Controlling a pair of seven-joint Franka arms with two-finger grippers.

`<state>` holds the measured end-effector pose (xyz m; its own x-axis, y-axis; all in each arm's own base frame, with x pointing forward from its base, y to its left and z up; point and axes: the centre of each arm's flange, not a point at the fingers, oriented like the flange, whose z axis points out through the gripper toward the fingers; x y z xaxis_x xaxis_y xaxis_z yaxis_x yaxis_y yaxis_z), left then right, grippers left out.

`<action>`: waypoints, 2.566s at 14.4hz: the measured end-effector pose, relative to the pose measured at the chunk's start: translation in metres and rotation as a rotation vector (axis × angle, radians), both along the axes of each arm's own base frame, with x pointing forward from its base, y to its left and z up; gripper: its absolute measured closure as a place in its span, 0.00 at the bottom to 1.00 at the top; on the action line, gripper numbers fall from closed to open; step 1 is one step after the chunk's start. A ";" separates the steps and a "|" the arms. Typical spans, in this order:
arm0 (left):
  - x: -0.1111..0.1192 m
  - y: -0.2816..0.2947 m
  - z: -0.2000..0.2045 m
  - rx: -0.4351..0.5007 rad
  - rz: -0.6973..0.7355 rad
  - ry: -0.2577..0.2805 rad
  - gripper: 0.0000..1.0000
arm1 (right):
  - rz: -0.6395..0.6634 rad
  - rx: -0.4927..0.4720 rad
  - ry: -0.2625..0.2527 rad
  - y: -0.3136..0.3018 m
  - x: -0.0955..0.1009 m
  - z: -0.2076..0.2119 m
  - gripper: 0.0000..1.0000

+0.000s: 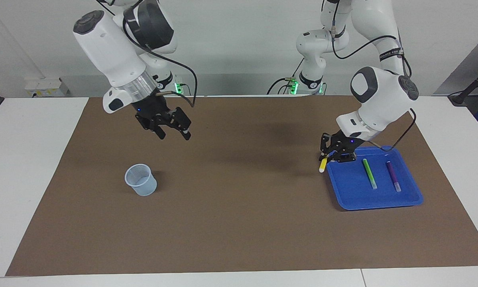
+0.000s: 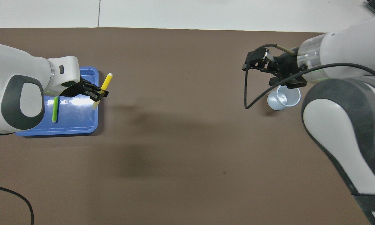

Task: Right arm passes pens to left for tray arrangement
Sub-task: 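Carry the yellow pen to the tray while the right gripper withdraws, then lower the yellow pen into the tray and open the left gripper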

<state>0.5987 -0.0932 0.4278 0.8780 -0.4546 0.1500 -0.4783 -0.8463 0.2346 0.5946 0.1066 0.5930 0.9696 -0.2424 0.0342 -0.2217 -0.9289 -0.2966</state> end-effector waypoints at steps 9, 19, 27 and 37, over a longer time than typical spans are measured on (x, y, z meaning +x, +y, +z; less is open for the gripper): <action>-0.021 0.056 -0.042 0.155 0.295 0.070 0.82 | 0.269 -0.243 0.089 -0.079 -0.037 0.018 0.00; -0.008 0.077 -0.112 0.139 0.392 0.025 0.82 | 0.267 -0.250 0.104 -0.089 -0.041 0.019 0.00; -0.005 0.083 -0.122 0.135 0.423 0.019 0.82 | 0.274 -0.251 0.103 -0.085 -0.041 0.019 0.00; -0.004 0.082 -0.125 0.131 0.454 0.023 0.42 | 0.275 -0.251 0.102 -0.085 -0.041 0.019 0.00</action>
<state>0.5945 -0.0111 0.3026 0.9947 -0.0379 0.0953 -0.0491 -0.9918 0.1178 0.5534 0.0216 0.6122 0.9987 0.0306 -0.0410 0.0289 -0.9987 -0.0420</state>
